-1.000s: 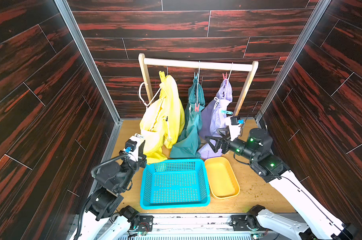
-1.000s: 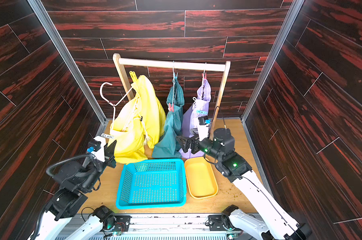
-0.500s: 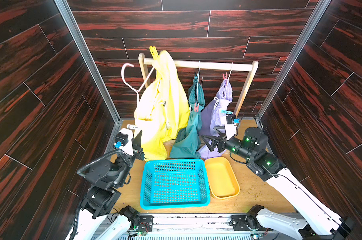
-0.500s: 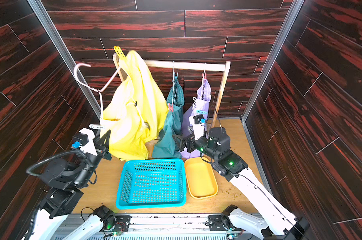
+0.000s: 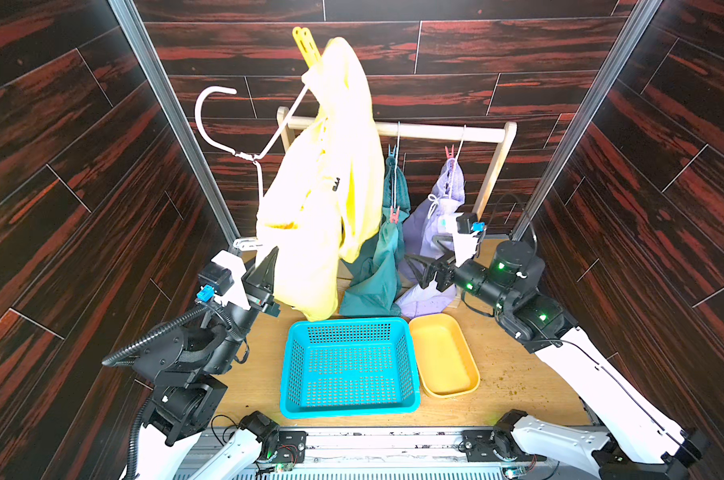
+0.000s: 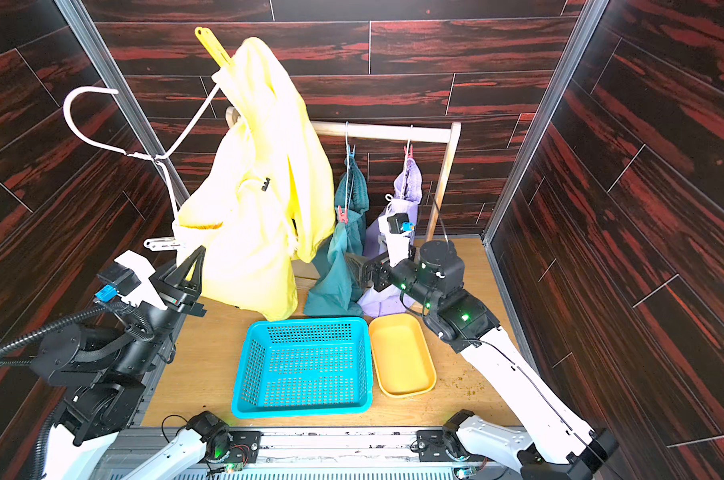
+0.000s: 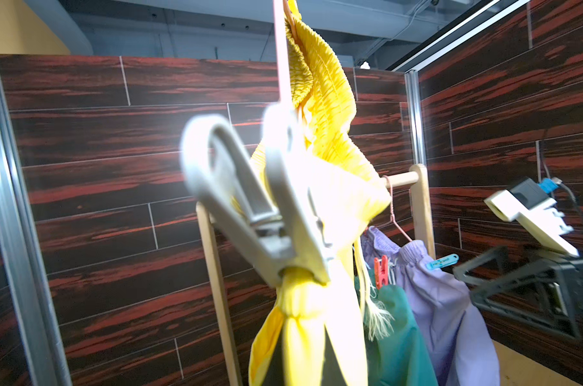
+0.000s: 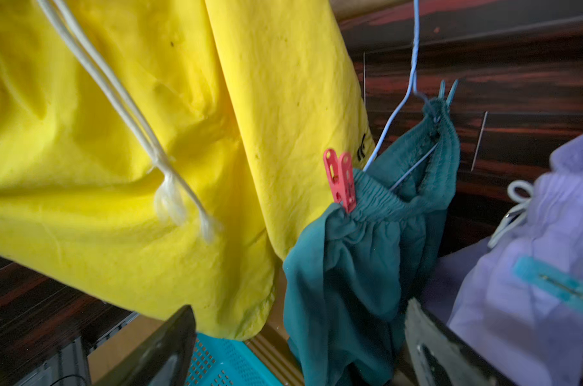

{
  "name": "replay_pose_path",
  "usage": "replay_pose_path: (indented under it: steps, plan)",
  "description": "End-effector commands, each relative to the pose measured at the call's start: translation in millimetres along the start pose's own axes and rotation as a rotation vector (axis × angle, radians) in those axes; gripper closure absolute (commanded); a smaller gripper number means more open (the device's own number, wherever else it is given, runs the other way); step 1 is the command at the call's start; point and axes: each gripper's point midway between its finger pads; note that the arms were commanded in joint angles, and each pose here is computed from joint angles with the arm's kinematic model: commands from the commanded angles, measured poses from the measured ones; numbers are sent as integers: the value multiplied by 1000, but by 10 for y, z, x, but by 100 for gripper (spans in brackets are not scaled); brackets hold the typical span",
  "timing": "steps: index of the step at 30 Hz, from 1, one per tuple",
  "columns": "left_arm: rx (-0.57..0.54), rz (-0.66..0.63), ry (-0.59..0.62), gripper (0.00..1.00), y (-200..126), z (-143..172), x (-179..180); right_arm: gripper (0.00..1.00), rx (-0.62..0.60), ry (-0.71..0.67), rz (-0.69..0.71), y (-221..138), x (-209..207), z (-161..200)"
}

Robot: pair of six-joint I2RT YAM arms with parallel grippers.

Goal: Remove the clothespins securing shorts to the hanger
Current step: Adjust the shorts in the basket.

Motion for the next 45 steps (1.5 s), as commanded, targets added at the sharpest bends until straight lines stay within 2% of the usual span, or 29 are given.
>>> replay_pose_path:
  steps: [1,11,20,23,27,32,45]
  plan:
    - [-209,28,35,100,-217,-653,-19,1,4,-39,50,6,-62,-135]
    - [-250,97,-19,100,-529,-666,-139,2,-12,-38,95,52,-132,-511]
    - [-173,146,-83,100,-650,-397,-235,2,-60,-11,-140,220,235,-761]
    - [-149,150,-87,100,-691,-326,-248,1,-55,-13,-231,303,371,-715]
    - [-212,127,-129,100,-782,-320,-211,2,-136,-32,-322,334,489,-627]
    - [-126,153,-121,100,-775,-202,-264,2,-115,6,-471,433,754,-551]
    - [27,136,-107,100,-899,-5,-247,2,-57,42,-636,736,1482,-103]
Point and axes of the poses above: each gripper's point midway between its finger pads, its own y axis out along the fingers, its own x axis along the line the jaws close on, z = x × y, and after that the axes turned 3 degrees about -y, right-handed
